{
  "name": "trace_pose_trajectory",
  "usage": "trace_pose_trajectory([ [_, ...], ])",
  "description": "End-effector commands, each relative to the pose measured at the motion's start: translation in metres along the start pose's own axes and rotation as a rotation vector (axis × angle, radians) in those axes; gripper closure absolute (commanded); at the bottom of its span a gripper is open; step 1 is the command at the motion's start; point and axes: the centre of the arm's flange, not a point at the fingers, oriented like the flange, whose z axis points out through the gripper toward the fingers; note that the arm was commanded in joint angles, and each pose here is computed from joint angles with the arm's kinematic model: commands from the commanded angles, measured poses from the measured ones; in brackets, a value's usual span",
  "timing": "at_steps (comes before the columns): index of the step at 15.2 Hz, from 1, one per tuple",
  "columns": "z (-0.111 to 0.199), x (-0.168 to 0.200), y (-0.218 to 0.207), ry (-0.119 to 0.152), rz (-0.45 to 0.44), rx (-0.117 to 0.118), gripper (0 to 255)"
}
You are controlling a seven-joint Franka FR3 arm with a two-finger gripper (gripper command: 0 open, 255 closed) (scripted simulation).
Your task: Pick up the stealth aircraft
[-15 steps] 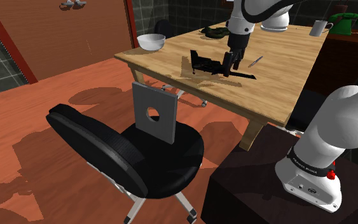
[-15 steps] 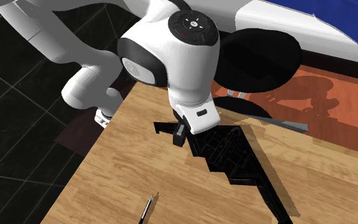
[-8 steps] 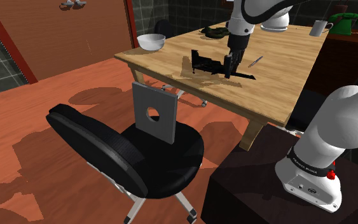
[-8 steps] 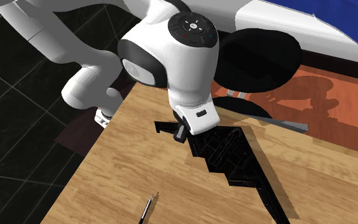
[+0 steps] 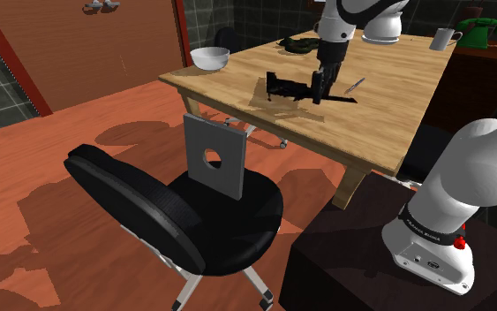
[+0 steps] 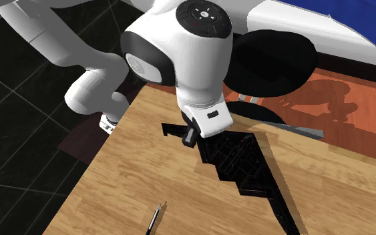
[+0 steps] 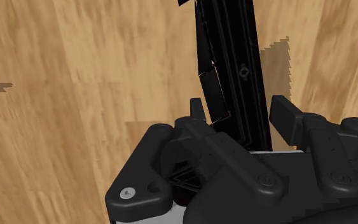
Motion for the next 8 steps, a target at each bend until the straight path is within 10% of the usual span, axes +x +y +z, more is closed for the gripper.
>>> trace_pose_trajectory([
  [1, -0.010, 0.000, 0.001, 0.001, 0.000, 0.000, 255],
  [8, -0.047, 0.001, 0.000, 0.001, 0.000, 0.000, 255],
])
